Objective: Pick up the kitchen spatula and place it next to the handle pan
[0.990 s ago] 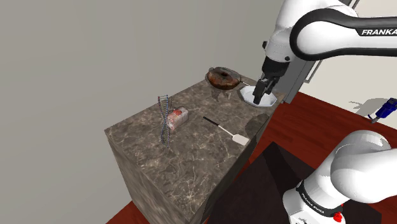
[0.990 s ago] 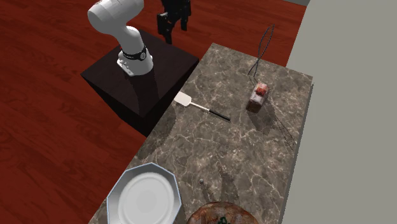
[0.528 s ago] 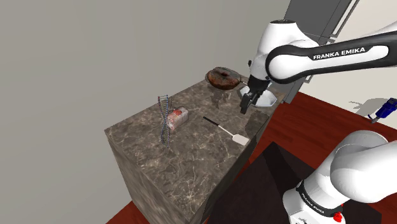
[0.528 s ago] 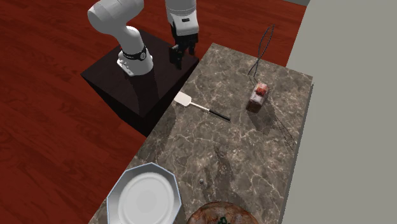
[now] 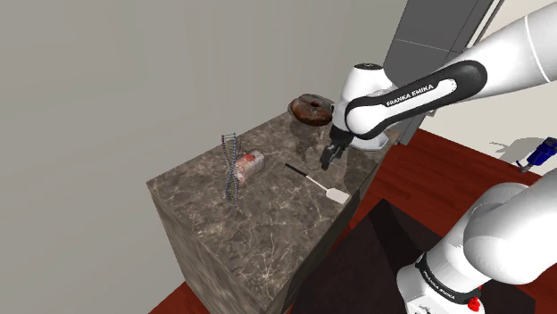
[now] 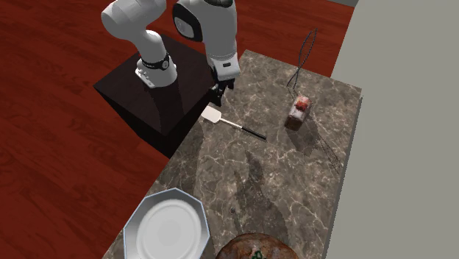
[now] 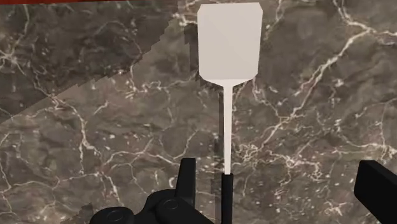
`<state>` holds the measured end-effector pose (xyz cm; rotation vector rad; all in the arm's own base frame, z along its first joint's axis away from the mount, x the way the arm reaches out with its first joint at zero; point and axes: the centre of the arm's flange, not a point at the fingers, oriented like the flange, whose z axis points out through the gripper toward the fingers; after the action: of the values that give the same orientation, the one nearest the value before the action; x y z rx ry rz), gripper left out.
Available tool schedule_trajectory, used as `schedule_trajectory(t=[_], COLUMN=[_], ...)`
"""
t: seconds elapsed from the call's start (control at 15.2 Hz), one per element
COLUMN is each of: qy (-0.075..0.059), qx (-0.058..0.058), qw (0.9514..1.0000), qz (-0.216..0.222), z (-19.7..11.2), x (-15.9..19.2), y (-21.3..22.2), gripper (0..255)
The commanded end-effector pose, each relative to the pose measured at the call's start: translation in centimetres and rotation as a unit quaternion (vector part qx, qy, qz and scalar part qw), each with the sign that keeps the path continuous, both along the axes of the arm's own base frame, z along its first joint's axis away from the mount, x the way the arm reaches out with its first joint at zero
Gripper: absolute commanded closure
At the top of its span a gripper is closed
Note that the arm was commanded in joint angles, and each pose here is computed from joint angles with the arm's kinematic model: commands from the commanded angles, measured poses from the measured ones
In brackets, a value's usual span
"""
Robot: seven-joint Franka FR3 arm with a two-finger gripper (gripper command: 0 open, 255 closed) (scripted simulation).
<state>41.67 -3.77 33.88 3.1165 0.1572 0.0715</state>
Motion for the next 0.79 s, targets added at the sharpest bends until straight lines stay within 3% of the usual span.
schedule_trajectory(t=[0.0,0.33,0.73], qy=[-0.003,-0.009,-0.010], qx=[0.003,0.012,0.013], qw=[1.0000,0.9998,0.9998], qz=[0.003,0.009,0.010], z=[-2.5,-8.2,-11.5], x=[1.3,4.4,4.9], y=[-0.4,-1.3,-1.3], gripper=[0,0,0])
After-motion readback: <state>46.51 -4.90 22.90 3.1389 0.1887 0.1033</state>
